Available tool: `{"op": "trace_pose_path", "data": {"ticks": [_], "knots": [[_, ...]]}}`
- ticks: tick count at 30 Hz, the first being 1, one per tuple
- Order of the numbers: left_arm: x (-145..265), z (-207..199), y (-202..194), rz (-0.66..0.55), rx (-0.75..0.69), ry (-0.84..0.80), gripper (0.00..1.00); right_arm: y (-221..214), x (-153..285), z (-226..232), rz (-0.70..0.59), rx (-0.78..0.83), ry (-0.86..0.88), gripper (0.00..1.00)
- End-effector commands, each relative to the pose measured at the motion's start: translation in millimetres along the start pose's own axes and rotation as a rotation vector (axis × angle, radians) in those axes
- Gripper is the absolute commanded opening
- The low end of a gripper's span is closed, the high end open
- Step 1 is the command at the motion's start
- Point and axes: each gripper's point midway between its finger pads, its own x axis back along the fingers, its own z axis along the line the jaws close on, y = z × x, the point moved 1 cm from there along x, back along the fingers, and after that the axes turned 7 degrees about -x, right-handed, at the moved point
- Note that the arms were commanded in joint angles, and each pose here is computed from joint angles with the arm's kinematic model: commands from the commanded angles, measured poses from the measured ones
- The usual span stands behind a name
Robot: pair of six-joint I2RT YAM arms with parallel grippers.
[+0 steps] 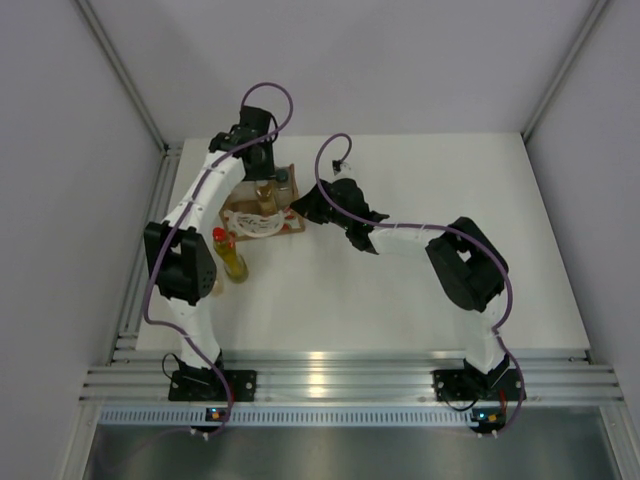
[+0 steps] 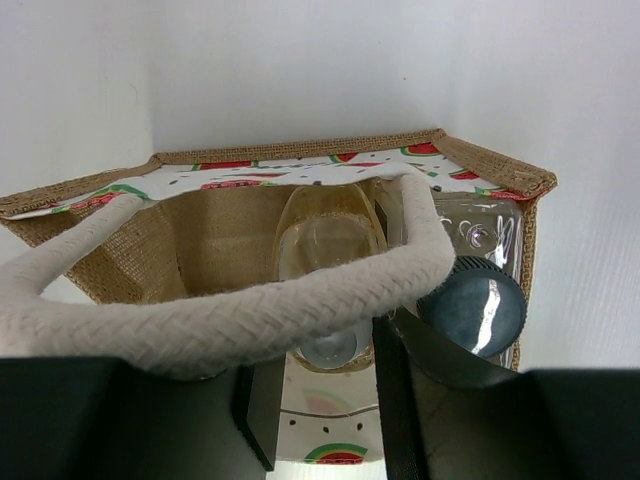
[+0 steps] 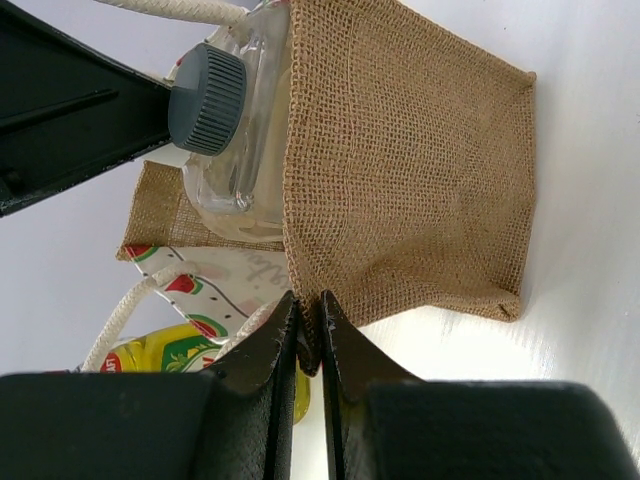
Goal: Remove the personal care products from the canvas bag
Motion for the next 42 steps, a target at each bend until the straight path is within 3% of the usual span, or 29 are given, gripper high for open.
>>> {"op": "trace_pose_path", "data": {"ticks": [1, 2, 13, 23, 42], "knots": [[2.4, 0.6, 8.0, -0.009, -0.001, 0.011, 0.13, -5.4, 9.0, -19.1, 0.049, 0.026, -0.073, 0.0], [3.2, -0.2, 7.4, -0.006, -0.003, 0.013, 0.0, -5.0, 8.7, -20.2, 0.048, 0.024, -0.075, 0.0], [44.5, 2.9, 48.8, -0.115, 0.03, -0.004, 0.0, -7.5, 6.6, -19.6, 0.052, 0.014, -0.071, 0.0], [70.1, 7.9, 62.1, -0.152, 0.019, -0.004, 0.0, -11.9, 1.8, -22.1, 0.065, -0.024, -0.06, 0.0], [179.1, 17.0, 93.8, -0.352, 0.031, -0.023, 0.0, -11.8, 1.7, -20.7, 0.066, -0.03, -0.054, 0.0]]}}
